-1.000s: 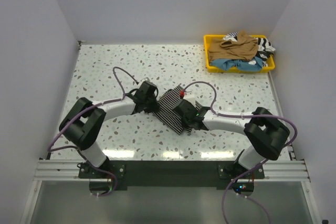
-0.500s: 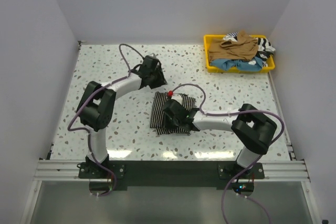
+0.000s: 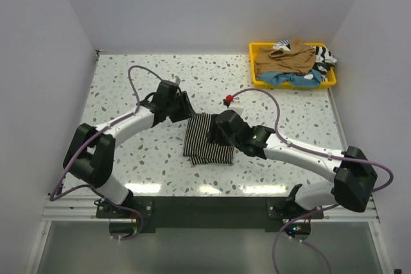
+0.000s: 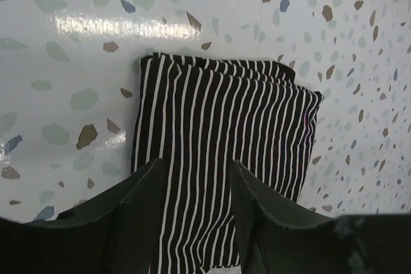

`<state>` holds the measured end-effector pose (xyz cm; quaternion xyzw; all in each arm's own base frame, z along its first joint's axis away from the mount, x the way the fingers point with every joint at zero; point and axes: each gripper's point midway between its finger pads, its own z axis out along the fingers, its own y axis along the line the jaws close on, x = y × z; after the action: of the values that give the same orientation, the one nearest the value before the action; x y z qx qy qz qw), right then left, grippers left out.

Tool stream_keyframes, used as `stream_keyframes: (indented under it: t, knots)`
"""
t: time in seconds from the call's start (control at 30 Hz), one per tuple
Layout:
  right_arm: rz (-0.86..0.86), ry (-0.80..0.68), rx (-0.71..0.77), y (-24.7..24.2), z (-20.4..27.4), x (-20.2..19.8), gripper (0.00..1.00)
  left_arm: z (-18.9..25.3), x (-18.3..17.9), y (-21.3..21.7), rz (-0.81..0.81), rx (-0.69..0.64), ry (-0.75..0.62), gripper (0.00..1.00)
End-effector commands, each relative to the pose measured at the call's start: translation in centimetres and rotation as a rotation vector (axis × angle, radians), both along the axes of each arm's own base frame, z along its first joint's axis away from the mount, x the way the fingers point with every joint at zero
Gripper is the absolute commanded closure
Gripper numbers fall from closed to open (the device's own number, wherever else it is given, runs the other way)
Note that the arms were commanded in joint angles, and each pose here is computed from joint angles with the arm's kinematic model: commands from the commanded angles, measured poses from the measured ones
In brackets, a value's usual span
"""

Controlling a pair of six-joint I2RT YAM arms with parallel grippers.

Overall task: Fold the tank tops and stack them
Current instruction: Fold the tank top

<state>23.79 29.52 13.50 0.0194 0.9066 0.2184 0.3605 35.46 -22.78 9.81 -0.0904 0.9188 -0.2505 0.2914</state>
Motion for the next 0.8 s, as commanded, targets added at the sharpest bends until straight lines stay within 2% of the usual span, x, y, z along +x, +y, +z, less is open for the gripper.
stream_keyframes:
  t: [0.0, 0.17, 0.37, 0.5, 0.63, 0.77]
  knots:
    - [-0.083, 0.038, -0.177, -4.7, -2.8, 1.5, 0.44, 2.8, -1.2, -0.6, -0.032, -0.068, -0.063, 0.49]
    - [-0.114, 0.079, -0.278, -7.0, -5.4, 3.5, 0.31, 5.2, -2.8, 0.1, -0.034, -0.092, -0.105, 0.48]
    - [-0.1, 0.108, -0.378, -7.0, -7.7, 5.2, 0.28, 6.9, -4.1, 0.9, -0.03, -0.079, -0.136, 0.46]
    - [-0.076, 0.118, -0.354, -5.9, -8.4, 5.4, 0.28, 4.3, -5.1, 2.2, 0.028, -0.028, -0.068, 0.45]
    - [-0.062, 0.128, -0.351, -5.3, -9.4, 5.7, 0.3, 1.1, -5.7, 4.2, 0.119, 0.051, -0.018, 0.35]
    - [-0.056, 0.135, -0.345, -5.0, -9.7, 5.5, 0.31, -1.9, -5.5, 4.5, 0.068, 0.146, 0.03, 0.35]
